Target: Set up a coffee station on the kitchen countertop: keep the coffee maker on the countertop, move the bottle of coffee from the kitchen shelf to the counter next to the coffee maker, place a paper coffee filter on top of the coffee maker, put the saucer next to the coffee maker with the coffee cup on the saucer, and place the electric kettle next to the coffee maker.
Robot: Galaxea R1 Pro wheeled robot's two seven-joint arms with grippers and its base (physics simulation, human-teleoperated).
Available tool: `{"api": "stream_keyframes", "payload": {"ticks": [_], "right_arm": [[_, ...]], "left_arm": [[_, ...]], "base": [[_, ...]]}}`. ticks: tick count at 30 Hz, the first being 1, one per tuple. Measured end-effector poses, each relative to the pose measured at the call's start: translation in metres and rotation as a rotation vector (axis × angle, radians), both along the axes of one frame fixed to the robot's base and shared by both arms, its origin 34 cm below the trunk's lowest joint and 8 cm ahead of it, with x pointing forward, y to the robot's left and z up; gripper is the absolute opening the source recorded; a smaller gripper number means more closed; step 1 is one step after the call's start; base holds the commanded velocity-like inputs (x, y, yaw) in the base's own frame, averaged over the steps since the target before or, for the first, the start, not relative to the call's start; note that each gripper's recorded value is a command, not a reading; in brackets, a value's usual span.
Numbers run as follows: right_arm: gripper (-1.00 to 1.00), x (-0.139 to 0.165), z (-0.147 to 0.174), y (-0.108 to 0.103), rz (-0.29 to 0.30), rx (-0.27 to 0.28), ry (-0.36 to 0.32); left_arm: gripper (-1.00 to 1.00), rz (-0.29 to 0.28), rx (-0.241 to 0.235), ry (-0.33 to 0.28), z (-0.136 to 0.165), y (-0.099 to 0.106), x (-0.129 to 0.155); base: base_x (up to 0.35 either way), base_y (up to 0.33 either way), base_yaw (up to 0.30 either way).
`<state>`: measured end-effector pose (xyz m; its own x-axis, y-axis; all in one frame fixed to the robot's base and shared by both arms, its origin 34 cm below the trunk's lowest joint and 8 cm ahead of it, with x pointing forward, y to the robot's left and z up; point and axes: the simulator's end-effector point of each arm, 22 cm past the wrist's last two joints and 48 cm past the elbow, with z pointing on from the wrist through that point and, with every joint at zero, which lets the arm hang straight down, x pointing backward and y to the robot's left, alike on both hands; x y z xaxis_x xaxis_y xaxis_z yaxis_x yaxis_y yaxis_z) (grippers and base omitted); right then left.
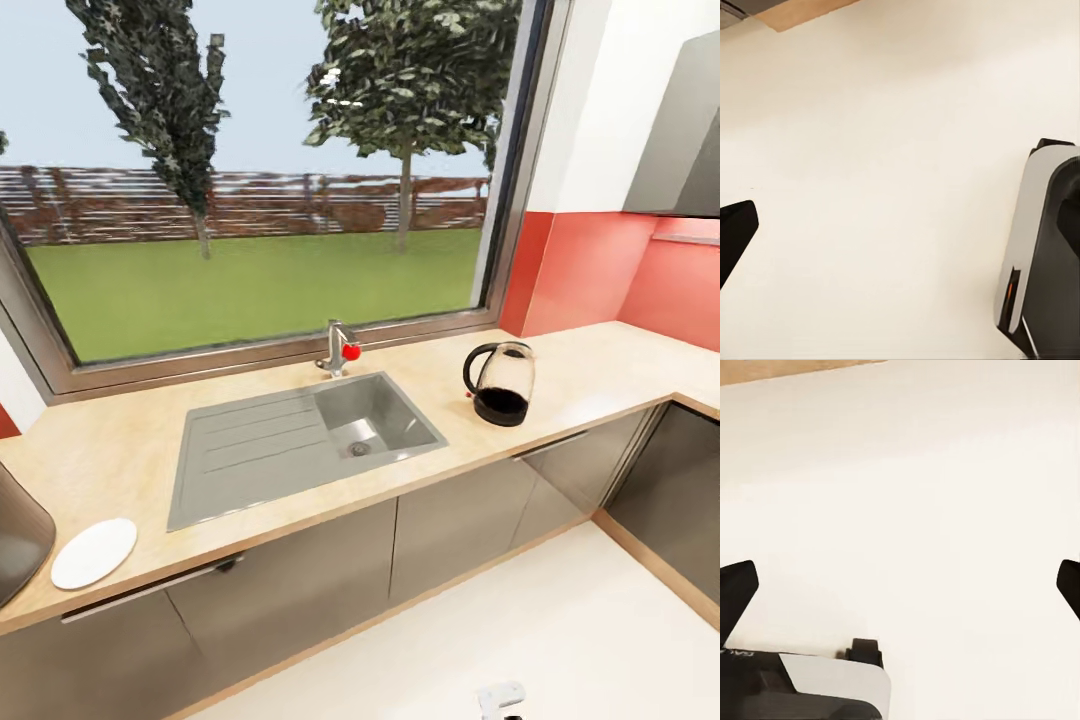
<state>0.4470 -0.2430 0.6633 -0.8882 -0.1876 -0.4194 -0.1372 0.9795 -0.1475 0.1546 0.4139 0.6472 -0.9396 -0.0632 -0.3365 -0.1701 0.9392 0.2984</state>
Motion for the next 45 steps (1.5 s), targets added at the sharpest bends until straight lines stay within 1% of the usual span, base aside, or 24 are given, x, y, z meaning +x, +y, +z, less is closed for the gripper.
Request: {"api": "stream_keyframes", "payload": {"ticks": [1,2,3,5,6,7,11,12,16,17,20,21,23,25,27,29,30,31,33,35,38,39,41,45], "right_arm": [[1.0,0.031,0.015,0.014,0.005,0.028,-0.076],[1.0,0.056,0.029,0.023,0.007,0.051,-0.141],[1.0,0.068,0.037,0.028,0.007,0.063,-0.176],[1.0,0.11,0.068,0.043,0.012,0.104,-0.298],[1.0,0.126,0.082,0.05,0.013,0.122,-0.349],[1.0,0.134,0.09,0.053,0.013,0.131,-0.373],[1.0,0.186,0.15,0.074,0.015,0.193,-0.544],[1.0,0.192,0.158,0.076,0.015,0.201,-0.565],[1.0,0.226,0.214,0.09,0.022,0.246,-0.696],[1.0,0.23,0.22,0.092,0.023,0.25,-0.709],[1.0,0.254,0.256,0.096,0.03,0.265,-0.779],[1.0,0.259,0.262,0.097,0.031,0.266,-0.79],[1.0,0.277,0.284,0.097,0.035,0.266,-0.827],[1.0,0.291,0.299,0.095,0.03,0.254,-0.843],[1.0,0.307,0.315,0.088,0.009,0.224,-0.85],[1.0,0.329,0.341,0.077,-0.028,0.177,-0.868],[1.0,0.342,0.36,0.072,-0.042,0.16,-0.891],[1.0,0.346,0.367,0.07,-0.046,0.156,-0.899],[1.0,0.349,0.372,0.069,-0.05,0.151,-0.906],[1.0,0.352,0.375,0.065,-0.058,0.144,-0.913],[1.0,0.352,0.375,0.061,-0.067,0.142,-0.912],[1.0,0.354,0.374,0.045,-0.12,0.136,-0.91],[1.0,0.354,0.373,0.033,-0.159,0.134,-0.909],[1.0,0.354,0.375,0.03,-0.166,0.133,-0.912]], "left_arm": [[1.0,0.002,0.003,0.011,0.0,0.001,-0.005],[1.0,0.002,0.004,0.014,0.0,0.002,-0.007],[1.0,0.002,0.004,0.015,0.0,0.002,-0.007],[1.0,0.001,0.005,0.02,0.0,0.002,-0.01],[1.0,0.001,0.005,0.021,0.0,0.002,-0.01],[1.0,0.0,0.005,0.022,0.0,0.002,-0.01],[1.0,0.003,0.01,0.048,-0.001,0.005,-0.022],[1.0,0.003,0.011,0.053,-0.001,0.005,-0.024],[1.0,0.006,0.014,0.081,-0.001,0.007,-0.037],[1.0,0.007,0.015,0.086,-0.001,0.007,-0.039],[1.0,0.011,0.019,0.115,-0.001,0.009,-0.051],[1.0,0.011,0.018,0.118,-0.001,0.009,-0.053],[1.0,0.013,0.016,0.126,-0.001,0.008,-0.056],[1.0,0.014,0.015,0.133,-0.001,0.006,-0.059],[1.0,0.018,0.014,0.147,-0.001,0.005,-0.065],[1.0,0.021,0.015,0.16,-0.001,0.006,-0.071],[1.0,0.026,0.015,0.182,-0.001,0.005,-0.08],[1.0,0.029,0.015,0.196,-0.001,0.005,-0.085],[1.0,0.037,0.013,0.24,-0.002,0.004,-0.096],[1.0,0.05,0.004,0.315,-0.003,0.0,-0.113],[1.0,0.053,0.001,0.332,-0.003,-0.001,-0.117],[1.0,0.053,0.0,0.338,-0.003,-0.002,-0.117],[1.0,0.052,-0.004,0.339,-0.004,-0.004,-0.119],[1.0,0.05,-0.006,0.341,-0.004,-0.005,-0.119]], "base": [[0.0,0.0,0.0],[0.0,0.0,0.0],[0.0,0.0,0.0],[0.0,0.0,0.0],[0.0,0.0,0.0],[0.0,0.0,0.0],[0.0,0.0,0.0],[0.0,0.0,0.0],[0.0,0.0,0.0],[0.0,0.0,0.0],[0.0,0.0,0.0],[0.0,0.0,0.0],[0.0,0.0,0.0],[0.019,0.0,0.0],[0.082,0.0,0.0],[0.192,0.0,0.0],[0.265,0.0,0.0],[0.283,0.0,0.0],[0.301,0.0,0.0],[0.314,0.0,0.0],[0.229,0.0,0.0],[0.044,0.0,0.0],[0.113,-0.03,0.0],[0.196,-0.079,0.0]]}}
